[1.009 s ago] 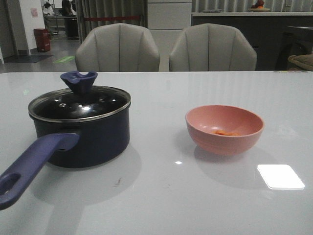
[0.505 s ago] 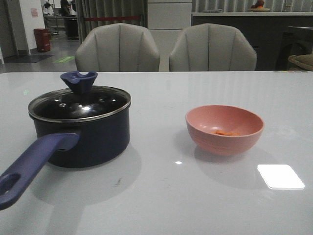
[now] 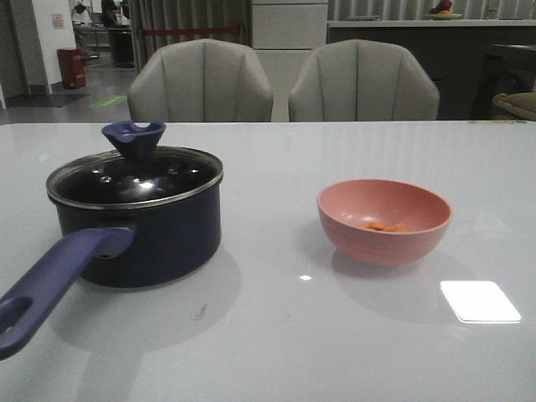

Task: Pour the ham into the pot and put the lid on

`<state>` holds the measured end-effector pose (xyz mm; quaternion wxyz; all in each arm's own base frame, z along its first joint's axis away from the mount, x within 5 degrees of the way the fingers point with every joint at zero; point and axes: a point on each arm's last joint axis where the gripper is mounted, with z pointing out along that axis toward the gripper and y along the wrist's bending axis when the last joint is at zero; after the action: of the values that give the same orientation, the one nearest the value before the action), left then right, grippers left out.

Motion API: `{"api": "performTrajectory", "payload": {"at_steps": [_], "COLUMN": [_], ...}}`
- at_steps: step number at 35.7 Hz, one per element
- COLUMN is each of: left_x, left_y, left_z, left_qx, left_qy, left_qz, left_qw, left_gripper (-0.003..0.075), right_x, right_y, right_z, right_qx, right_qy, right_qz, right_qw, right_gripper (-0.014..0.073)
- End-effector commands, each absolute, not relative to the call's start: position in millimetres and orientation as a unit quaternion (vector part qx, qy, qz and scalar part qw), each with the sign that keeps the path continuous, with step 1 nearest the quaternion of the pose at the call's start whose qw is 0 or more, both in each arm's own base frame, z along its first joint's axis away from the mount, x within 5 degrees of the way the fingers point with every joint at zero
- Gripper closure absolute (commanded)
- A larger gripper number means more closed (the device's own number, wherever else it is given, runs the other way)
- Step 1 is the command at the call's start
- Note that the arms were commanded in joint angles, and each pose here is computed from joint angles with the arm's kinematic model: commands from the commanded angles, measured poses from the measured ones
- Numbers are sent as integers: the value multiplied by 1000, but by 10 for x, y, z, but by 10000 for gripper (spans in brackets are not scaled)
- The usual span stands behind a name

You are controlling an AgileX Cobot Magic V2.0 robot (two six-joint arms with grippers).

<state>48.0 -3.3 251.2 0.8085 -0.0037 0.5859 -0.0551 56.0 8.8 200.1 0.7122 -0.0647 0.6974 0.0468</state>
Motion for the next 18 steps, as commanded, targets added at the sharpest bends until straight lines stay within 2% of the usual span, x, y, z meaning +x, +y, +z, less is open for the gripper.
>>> {"api": "performTrajectory", "payload": {"at_steps": [1, 5, 12, 18], "left_x": [450, 536, 732, 843], "left_y": [-28, -27, -44, -52], "left_z": [2878, 3008, 3174, 3135], "left_qx": [-8, -12, -31, -34], "left_qy": [583, 639, 706, 727], "left_qz": [-59, -55, -73, -74], "left_qw": [810, 767, 704, 682], "left_gripper": [607, 607, 607, 607], "right_x": [537, 537, 537, 537], "right_y": [86, 86, 86, 86], "right_z": [2101, 2101, 2101, 2101], "right_qx": [-67, -67, -67, -67], "right_qy": [658, 658, 658, 658], "right_qz": [42, 42, 42, 42], "right_qw": [749, 749, 749, 749], "right_gripper": [435, 435, 435, 435]}}
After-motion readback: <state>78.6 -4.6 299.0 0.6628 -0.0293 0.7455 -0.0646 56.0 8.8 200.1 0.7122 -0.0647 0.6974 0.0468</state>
